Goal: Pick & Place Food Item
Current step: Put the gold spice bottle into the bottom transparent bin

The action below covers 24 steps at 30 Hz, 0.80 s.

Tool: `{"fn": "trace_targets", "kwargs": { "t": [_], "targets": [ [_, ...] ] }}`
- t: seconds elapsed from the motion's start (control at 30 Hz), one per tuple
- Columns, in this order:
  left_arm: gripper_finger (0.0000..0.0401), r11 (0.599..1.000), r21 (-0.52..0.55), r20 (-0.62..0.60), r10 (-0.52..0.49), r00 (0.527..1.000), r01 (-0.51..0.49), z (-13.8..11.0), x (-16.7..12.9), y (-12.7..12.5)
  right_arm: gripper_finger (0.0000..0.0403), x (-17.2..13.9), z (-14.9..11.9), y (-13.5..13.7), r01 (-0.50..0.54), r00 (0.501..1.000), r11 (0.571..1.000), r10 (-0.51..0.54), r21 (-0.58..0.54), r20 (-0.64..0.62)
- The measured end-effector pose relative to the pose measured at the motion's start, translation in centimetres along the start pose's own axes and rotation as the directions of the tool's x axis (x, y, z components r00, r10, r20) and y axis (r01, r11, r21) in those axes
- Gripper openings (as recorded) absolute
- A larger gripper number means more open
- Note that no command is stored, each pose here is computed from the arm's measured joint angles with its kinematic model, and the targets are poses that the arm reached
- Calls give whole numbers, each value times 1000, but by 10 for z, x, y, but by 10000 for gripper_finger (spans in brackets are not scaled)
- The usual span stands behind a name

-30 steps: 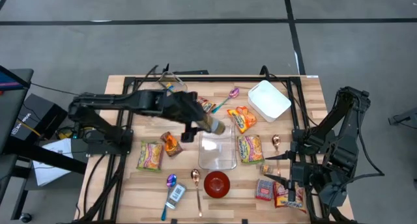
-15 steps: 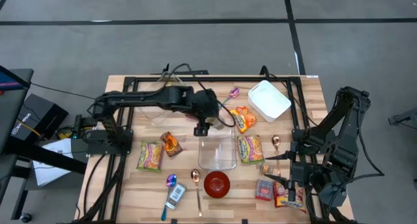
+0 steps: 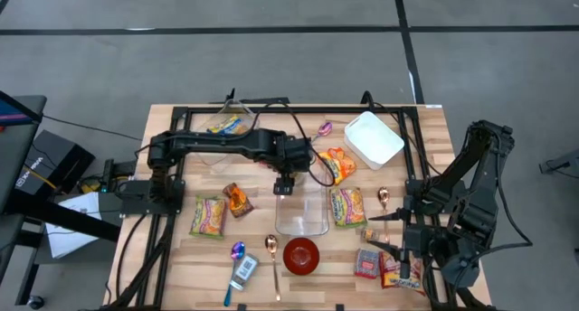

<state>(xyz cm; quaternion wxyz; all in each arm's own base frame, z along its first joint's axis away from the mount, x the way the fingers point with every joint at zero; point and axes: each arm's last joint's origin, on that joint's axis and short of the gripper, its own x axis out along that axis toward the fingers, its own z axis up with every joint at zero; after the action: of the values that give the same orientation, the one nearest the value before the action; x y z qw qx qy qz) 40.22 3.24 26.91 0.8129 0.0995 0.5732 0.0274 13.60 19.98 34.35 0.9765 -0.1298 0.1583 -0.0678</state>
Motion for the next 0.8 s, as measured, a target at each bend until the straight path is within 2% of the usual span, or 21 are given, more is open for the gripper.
{"fn": "trace_targets", "kwargs": {
  "t": [0.23, 0.8],
  "targets": [
    [275, 1000, -27, -32, -7, 999, 6, -5, 4, 0, 240, 0, -1, 0, 2, 1000, 1000, -2, -1, -5],
    [282, 998, -46, -9, -38, 999, 38, -3, 4, -2, 240, 0, -1, 0, 2, 1000, 1000, -2, -2, -5]
  ]
}}
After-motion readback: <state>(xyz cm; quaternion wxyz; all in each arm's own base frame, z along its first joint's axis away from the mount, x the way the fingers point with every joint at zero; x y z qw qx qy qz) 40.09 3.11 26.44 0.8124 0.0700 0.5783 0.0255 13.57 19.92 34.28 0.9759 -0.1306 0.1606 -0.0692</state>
